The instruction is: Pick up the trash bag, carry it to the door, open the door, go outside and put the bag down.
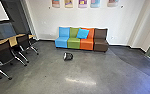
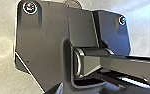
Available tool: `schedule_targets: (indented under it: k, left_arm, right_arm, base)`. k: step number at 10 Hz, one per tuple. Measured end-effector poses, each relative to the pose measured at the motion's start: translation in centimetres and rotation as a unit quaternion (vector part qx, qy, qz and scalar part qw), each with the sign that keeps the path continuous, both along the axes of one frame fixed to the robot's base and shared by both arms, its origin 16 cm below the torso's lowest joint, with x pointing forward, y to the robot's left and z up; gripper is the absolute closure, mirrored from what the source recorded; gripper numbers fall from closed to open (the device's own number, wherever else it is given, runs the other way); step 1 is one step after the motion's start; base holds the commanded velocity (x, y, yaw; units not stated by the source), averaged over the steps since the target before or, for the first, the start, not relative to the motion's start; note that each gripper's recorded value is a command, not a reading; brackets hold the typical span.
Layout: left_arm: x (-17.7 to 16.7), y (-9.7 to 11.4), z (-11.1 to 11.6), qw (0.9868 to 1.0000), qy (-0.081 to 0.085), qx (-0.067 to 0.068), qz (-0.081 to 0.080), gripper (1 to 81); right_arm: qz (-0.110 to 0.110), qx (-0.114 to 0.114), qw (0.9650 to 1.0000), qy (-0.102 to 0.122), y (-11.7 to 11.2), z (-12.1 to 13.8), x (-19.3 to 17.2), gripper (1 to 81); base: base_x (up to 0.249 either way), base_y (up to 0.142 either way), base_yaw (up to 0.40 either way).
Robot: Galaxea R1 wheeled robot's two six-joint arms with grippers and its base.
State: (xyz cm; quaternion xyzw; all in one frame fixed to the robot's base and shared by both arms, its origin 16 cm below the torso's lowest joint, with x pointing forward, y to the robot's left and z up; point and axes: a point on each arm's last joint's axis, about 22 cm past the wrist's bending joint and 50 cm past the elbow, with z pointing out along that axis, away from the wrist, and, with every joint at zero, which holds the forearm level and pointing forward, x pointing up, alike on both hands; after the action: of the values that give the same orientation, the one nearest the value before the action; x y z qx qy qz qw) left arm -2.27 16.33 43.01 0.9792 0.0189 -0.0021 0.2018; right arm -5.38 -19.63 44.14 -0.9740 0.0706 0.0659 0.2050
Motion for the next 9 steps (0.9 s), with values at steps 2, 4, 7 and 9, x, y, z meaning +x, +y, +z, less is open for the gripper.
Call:
schedule_targets:
  k: [2, 4, 7, 9]
  left_arm:
    - [0.00, 0.00, 0.00, 1.0000, 0.000, 0.000, 0.000, 1.0]
    - [-0.04, -0.16, 0.02, 1.0000, 0.000, -0.001, 0.000, 1.0]
    - [-0.01, -0.09, 0.00, 1.0000, 0.000, 0.000, 0.000, 1.0]
    - [0.00, -0.16, 0.01, 1.0000, 0.000, -0.001, 0.001, 1.0]
  right_arm:
    - [0.000, 0.000, 1.0000, 0.000, -0.03, -0.01, 0.03, 1.0]
    - [0.001, -0.001, 1.0000, 0.000, -0.19, -0.01, -0.06, 1.0]
    - [0.002, -0.002, 1.0000, -0.001, -0.30, -0.05, 0.06, 1.0]
    - [0.001, -0.003, 1.0000, -0.002, -0.37, -0.05, 0.06, 1.0]
  base:
    - [0.144, 0.000, 0.000]
    - [0.145, 0.073, 0.000]
    - [0.145, 0.074, 0.000]
    - [0.145, 0.074, 0.000]
